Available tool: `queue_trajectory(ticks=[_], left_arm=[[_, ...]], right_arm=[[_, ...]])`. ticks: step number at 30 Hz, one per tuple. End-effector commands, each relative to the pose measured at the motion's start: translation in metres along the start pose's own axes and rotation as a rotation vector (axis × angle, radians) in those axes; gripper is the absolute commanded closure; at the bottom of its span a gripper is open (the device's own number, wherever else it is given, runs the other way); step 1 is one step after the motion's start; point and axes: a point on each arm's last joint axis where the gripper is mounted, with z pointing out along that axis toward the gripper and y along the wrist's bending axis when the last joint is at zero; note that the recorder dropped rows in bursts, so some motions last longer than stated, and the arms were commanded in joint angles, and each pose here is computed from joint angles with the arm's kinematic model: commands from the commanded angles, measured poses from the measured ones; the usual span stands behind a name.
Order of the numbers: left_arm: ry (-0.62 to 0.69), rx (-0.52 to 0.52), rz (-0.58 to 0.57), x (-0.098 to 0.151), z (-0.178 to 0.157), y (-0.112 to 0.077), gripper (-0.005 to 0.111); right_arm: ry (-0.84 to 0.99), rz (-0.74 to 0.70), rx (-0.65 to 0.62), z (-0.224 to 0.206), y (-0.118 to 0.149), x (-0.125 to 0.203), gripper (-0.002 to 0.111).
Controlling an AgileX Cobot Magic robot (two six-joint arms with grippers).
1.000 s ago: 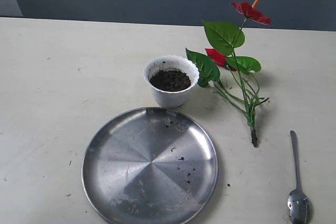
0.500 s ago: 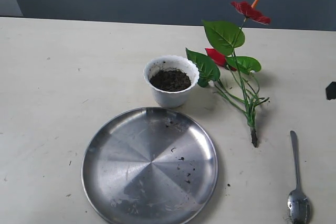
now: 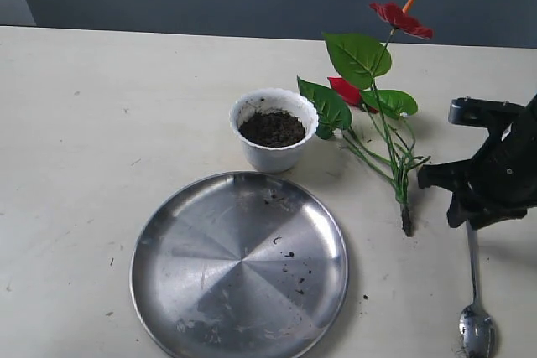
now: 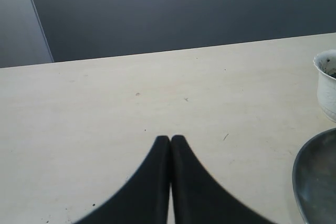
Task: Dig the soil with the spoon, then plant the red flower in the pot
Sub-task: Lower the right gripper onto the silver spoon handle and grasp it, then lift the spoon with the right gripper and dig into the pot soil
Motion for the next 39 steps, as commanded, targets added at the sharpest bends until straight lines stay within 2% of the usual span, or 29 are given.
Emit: queue_trajectory(ticks=[1,6,11,12,14,15,20,22,24,28,29,31,34,39], left_arm=[[-0.017,0.006,-0.003,-0.002,0.000,0.000,0.106],[-0.017,0.006,-0.003,-0.002,0.000,0.000,0.106],[-0.017,0.006,-0.003,-0.002,0.000,0.000,0.106],[-0.017,0.006,-0.003,-0.002,0.000,0.000,0.106],[-0.017,0.006,-0.003,-0.002,0.000,0.000,0.106],[-0.017,0.006,-0.003,-0.002,0.000,0.000,0.106],[-0.017,0.006,-0.003,-0.002,0.000,0.000,0.106],[-0.017,0.006,-0.003,-0.002,0.000,0.000,0.106],[-0.017,0.006,-0.003,-0.002,0.000,0.000,0.106],[-0.017,0.006,-0.003,-0.002,0.000,0.000,0.106],[-0.017,0.006,-0.003,-0.002,0.000,0.000,0.106],[-0.017,0.006,-0.003,-0.002,0.000,0.000,0.106],[-0.017,0.006,-0.003,-0.002,0.000,0.000,0.106],[-0.017,0.006,-0.003,-0.002,0.000,0.000,0.106]], right_arm=[[0.078,-0.016,0.038,0.018,-0.003,0.001,0.058],[0.130,-0.011,0.053,0.036,-0.005,0.001,0.067],[0.180,-0.006,0.062,0.058,-0.007,0.001,0.068],[0.192,-0.006,0.064,0.061,-0.008,0.002,0.072],[0.214,-0.004,0.067,0.066,-0.008,0.003,0.092],[0.231,-0.006,0.071,0.066,-0.009,0.004,0.108],[0.268,-0.021,0.074,0.045,-0.008,0.010,0.108],[0.214,-0.028,0.065,0.026,-0.006,0.010,0.108],[0.055,-0.027,0.032,-0.010,-0.002,0.008,0.108],[-0.380,-0.067,-0.085,-0.087,0.012,-0.009,0.108],[-0.570,-0.095,-0.165,-0.109,0.020,-0.019,0.108],[-0.733,-0.135,-0.230,-0.125,0.032,-0.028,0.108],[-0.913,-0.228,-0.259,-0.134,0.055,-0.042,0.109],[-0.950,-0.528,-0.245,-0.118,0.116,-0.064,0.109]])
